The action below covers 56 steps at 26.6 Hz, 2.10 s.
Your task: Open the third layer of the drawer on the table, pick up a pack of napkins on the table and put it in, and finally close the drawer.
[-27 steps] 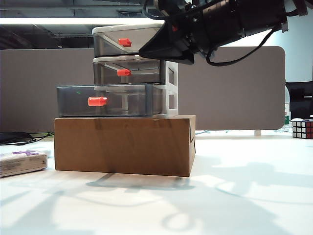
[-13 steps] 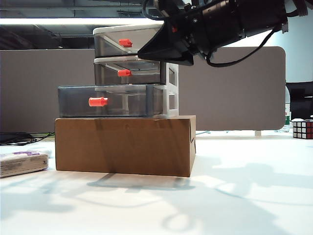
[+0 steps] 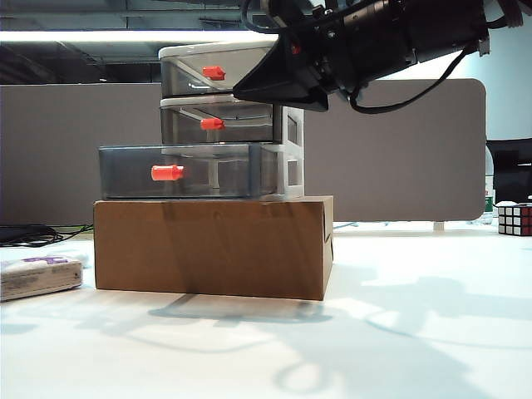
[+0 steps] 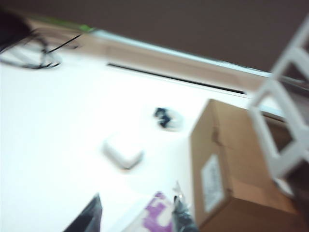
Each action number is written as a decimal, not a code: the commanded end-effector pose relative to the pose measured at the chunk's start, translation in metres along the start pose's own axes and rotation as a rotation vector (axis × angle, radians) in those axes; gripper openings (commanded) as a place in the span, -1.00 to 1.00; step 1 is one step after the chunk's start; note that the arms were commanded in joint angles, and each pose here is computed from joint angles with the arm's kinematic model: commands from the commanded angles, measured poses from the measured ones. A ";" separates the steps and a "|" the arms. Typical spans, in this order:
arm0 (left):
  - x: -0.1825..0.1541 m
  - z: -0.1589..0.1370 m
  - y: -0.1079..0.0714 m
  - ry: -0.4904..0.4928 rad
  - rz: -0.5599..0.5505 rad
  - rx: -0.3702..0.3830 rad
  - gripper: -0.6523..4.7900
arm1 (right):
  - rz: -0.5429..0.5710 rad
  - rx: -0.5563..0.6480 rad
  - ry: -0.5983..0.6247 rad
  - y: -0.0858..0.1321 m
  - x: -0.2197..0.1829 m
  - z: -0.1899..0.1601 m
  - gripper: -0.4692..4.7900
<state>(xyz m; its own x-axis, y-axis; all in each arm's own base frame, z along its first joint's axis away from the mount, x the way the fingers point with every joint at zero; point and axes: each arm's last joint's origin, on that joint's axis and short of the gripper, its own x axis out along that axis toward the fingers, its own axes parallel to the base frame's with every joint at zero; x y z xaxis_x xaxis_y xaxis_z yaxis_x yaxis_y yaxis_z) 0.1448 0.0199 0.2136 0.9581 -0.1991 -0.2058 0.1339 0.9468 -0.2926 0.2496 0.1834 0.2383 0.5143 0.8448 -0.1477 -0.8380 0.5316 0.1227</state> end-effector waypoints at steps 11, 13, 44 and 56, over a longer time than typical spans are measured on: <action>0.043 -0.021 0.019 0.135 -0.253 0.446 0.76 | 0.006 0.004 0.004 0.001 0.000 0.002 -0.85; 0.049 -0.028 0.022 0.180 -0.273 0.430 0.77 | 0.006 0.004 0.004 0.001 0.000 0.001 -0.85; 0.125 -0.044 0.026 0.468 -0.427 0.521 0.84 | -0.001 0.019 0.047 0.000 -0.001 -0.006 -0.85; 0.125 -0.046 0.028 0.508 -0.348 0.555 0.83 | -0.001 0.016 0.048 0.000 -0.001 -0.006 -0.85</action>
<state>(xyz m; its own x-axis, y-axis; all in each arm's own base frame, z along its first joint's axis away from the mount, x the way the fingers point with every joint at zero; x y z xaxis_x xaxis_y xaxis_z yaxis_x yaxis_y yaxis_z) 0.2564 0.0100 0.1362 0.6192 -0.4771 -0.6237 0.6384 0.7684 0.0459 0.2479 0.1821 0.2304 0.5054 0.8375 -0.2078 -0.8300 0.5377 0.1485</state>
